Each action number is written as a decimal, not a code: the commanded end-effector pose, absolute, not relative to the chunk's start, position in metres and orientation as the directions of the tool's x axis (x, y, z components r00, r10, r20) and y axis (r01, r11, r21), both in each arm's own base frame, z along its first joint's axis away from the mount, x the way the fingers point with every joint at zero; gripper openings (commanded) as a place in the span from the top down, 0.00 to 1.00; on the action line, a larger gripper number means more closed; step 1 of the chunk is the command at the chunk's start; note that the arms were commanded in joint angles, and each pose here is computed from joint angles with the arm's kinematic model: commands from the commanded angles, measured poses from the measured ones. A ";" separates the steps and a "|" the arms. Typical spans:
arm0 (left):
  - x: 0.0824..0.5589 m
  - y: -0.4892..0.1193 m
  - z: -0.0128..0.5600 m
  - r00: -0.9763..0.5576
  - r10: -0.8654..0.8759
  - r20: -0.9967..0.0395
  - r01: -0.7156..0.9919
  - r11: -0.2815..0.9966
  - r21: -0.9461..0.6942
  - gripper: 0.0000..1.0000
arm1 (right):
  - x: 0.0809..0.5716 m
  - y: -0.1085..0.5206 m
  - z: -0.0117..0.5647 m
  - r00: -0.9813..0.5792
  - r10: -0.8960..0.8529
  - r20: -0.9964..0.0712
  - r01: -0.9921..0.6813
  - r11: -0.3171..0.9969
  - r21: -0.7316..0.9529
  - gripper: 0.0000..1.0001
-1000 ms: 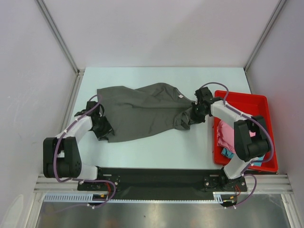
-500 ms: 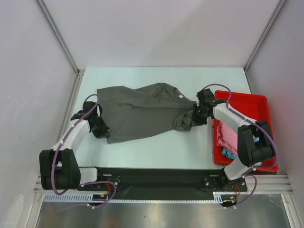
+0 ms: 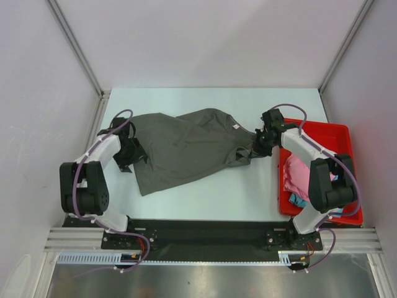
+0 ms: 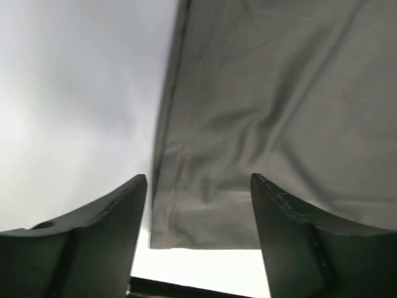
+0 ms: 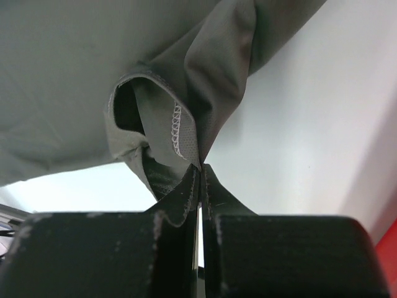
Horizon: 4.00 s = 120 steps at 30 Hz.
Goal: Fold and stack the t-shirts
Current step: Flatten the tshirt out
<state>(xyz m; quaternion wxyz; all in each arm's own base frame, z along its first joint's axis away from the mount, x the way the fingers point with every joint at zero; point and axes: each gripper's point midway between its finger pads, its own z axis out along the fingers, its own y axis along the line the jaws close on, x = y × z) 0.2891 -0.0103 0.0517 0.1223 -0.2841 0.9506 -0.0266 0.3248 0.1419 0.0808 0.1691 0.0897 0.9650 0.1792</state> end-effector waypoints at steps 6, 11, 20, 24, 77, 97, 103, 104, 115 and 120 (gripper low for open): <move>0.242 -0.013 0.097 -0.707 -0.637 -0.307 -0.597 0.770 -0.225 0.34 | 0.335 0.142 0.101 -0.910 0.235 -0.341 0.086 0.914 0.397 1.00; 0.192 -0.049 0.055 -0.682 -0.720 -0.128 -0.652 0.678 -0.340 0.47 | 0.326 0.140 0.096 -0.912 0.232 -0.338 0.082 0.912 0.402 1.00; 0.175 -0.040 0.020 -0.649 -0.753 -0.107 -0.716 0.653 -0.247 0.43 | 0.316 0.139 0.090 -0.918 0.224 -0.327 0.076 0.909 0.409 1.00; 0.188 -0.037 0.023 -0.649 -0.749 -0.132 -0.707 0.658 -0.258 0.45 | 0.312 0.139 0.088 -0.921 0.224 -0.319 0.077 0.907 0.414 1.00; 0.209 -0.011 0.069 -0.662 -0.685 -0.304 -0.655 0.726 -0.210 1.00 | 0.284 0.119 0.072 -0.904 0.342 -0.256 0.216 0.882 0.418 0.52; 0.214 -0.015 0.089 -0.672 -0.658 -0.340 -0.605 0.752 -0.261 1.00 | 0.335 0.138 0.073 -0.921 0.311 -0.236 0.152 0.842 0.517 1.00; 0.192 0.014 0.115 -0.564 -0.706 -0.428 -0.719 0.675 -0.167 1.00 | 0.282 0.135 0.131 -0.862 0.321 -0.393 0.031 0.807 0.590 1.00; 0.189 0.014 0.103 -0.561 -0.719 -0.410 -0.732 0.662 -0.161 1.00 | 0.274 0.132 0.105 -0.868 0.353 -0.348 0.086 0.799 0.595 1.00; 0.174 0.017 0.106 -0.520 -0.761 -0.388 -0.767 0.616 -0.181 1.00 | 0.279 0.145 0.163 -0.882 0.342 -0.325 0.029 0.726 0.687 1.00; 0.212 0.006 0.128 -0.530 -0.744 -0.407 -0.686 0.658 -0.311 1.00 | 0.295 0.151 0.166 -0.893 0.359 -0.270 0.050 0.676 0.735 1.00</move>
